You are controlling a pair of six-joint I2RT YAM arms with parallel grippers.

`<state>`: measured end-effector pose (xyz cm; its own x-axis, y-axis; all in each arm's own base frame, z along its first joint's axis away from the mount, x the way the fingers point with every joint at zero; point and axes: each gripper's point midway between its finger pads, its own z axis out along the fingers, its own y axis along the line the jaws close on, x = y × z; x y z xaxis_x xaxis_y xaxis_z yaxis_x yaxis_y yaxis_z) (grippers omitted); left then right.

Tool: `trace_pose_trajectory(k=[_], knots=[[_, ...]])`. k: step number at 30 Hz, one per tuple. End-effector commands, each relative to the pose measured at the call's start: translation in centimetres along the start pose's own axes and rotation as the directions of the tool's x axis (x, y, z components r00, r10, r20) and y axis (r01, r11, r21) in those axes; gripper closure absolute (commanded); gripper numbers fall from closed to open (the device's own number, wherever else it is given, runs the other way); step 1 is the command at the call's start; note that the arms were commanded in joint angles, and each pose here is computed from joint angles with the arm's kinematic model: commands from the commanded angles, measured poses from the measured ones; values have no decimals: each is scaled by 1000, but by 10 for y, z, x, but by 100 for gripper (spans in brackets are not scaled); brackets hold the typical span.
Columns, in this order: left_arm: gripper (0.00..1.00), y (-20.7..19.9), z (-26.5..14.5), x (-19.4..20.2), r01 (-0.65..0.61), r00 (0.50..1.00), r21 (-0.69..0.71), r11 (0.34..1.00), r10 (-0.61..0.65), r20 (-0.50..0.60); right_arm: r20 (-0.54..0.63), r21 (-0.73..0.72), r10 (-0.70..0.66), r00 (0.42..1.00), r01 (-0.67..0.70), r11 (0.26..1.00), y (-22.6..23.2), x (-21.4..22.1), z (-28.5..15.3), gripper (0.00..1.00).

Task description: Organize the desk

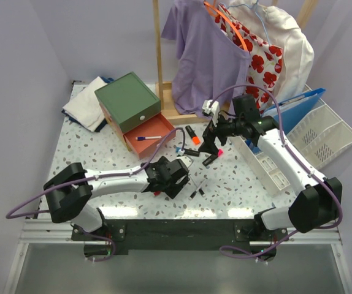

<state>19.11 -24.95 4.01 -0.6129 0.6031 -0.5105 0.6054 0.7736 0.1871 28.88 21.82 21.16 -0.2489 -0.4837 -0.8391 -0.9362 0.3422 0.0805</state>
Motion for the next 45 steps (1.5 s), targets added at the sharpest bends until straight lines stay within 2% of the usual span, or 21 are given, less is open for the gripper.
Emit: trace_pose_trajectory(k=[1, 5, 10, 17, 20, 27, 30, 35, 41, 45], knots=[[10, 5, -5, -21, -13, 999, -45, 999, 14, 29, 42, -17, -30, 999, 30, 999, 4, -9, -1, 1], [19, -7, 1, -15, -38, 999, 13, 999, 38, -10, 39, -12, -34, 999, 34, 999, 3, -8, -2, 1], [39, -11, 12, 2, -22, 997, 57, 998, 27, -77, 40, -15, -39, 998, 40, 999, 3, -7, -1, 1], [50, -11, 20, 11, 19, 993, 116, 993, -5, -118, 38, -19, -43, 998, 44, 999, 4, -5, -1, 1], [62, -15, 22, 15, 23, 990, 147, 989, -2, -141, 39, -17, -47, 998, 47, 999, 4, -5, -1, 1], [73, -17, 25, 29, 33, 983, 163, 986, -2, -182, 44, -23, -51, 998, 52, 998, 6, -6, -2, 1], [84, -15, 24, 29, 31, 983, 158, 987, -2, -183, 47, -22, -54, 997, 55, 998, 6, -7, -3, 1], [96, -11, 6, 1, -2, 997, 173, 985, 16, -79, 52, -25, -59, 997, 60, 998, 8, -8, -4, 1], [100, 3, -33, -40, -89, 994, 176, 980, 76, 75, 60, -27, -71, 996, 73, 997, 10, -11, -7, 1], [100, 26, -56, -64, -146, 982, 101, 984, 132, 136, 63, -24, -81, 995, 82, 996, 10, -11, -8, 1]])
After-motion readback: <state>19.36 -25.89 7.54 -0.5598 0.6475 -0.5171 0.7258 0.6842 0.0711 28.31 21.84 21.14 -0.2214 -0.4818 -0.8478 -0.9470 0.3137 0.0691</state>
